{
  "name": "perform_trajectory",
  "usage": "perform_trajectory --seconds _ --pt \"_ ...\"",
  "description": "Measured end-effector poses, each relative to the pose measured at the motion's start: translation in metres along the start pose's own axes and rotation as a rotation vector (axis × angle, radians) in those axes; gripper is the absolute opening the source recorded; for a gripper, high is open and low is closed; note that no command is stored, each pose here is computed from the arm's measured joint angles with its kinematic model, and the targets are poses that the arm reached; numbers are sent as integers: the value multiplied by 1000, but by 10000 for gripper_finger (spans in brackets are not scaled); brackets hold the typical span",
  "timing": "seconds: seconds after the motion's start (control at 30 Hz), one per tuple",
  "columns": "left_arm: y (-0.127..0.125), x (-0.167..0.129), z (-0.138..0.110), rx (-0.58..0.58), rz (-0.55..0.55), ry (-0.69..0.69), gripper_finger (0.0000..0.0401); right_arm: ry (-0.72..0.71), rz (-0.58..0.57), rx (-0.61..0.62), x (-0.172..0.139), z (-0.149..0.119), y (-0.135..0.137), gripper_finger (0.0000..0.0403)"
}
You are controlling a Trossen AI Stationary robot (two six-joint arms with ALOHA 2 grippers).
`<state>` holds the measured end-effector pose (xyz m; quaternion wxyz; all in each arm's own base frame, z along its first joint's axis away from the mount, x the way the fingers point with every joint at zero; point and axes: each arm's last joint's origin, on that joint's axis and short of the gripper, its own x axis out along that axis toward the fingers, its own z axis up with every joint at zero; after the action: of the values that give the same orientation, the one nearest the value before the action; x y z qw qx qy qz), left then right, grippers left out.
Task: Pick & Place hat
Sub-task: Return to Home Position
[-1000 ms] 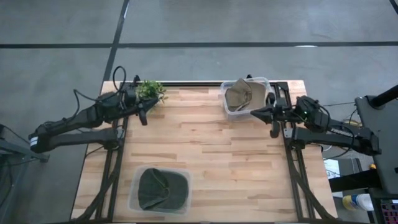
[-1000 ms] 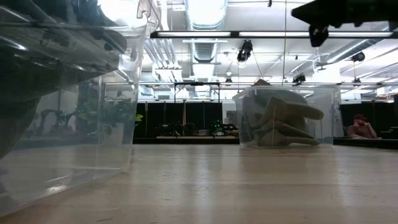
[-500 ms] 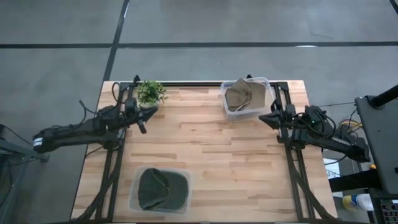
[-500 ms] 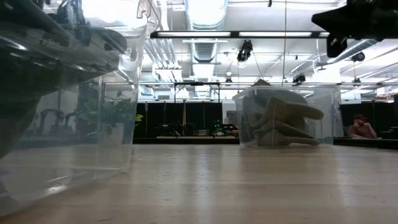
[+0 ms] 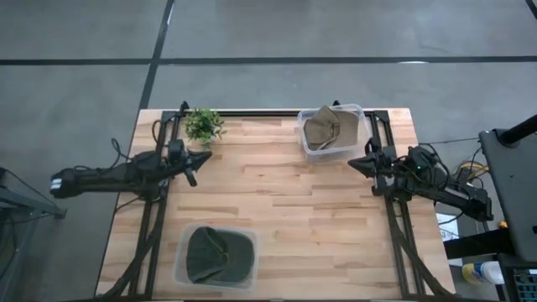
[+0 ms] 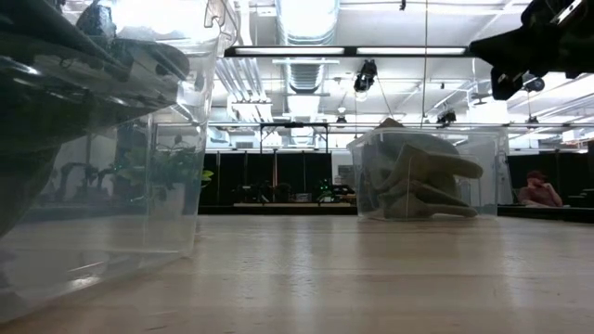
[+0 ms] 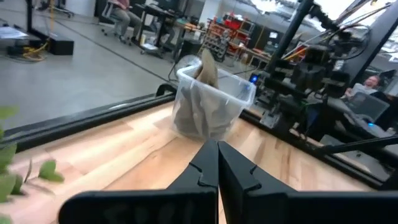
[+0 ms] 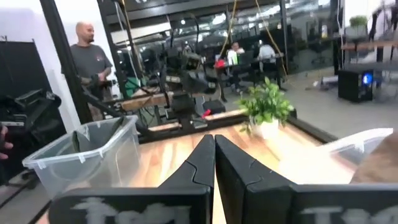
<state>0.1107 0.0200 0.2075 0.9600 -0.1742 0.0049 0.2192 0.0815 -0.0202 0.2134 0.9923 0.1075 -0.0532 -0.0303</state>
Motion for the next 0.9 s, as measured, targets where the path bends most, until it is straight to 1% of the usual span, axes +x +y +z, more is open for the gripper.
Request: perform_trajectory --seconds 0.13,0.23,0.37,0.47,0.6,0.7,0.77,0.9 --pt "1 -1 -13 -12 9 -40 0 -19 -24 -45 0 0 -1 9" --pt "2 -3 -18 -30 13 -59 0 -17 -44 -46 0 -1 -2 9" --pt "6 -7 -22 -4 34 -16 0 -17 -49 -56 0 -1 -2 9" --pt "8 -12 -21 -9 28 -29 0 -4 -51 -65 0 -2 -2 9" --pt "13 -17 -26 21 49 3 0 51 -62 -52 0 -8 -3 9" --pt "16 -21 -28 3 73 12 0 69 -66 -58 -1 -10 -4 9" --pt "17 -21 -31 14 77 22 0 74 -66 -65 -1 -10 -4 9" --pt "17 -19 -33 18 64 -11 0 97 -86 -55 -1 -13 -5 9"
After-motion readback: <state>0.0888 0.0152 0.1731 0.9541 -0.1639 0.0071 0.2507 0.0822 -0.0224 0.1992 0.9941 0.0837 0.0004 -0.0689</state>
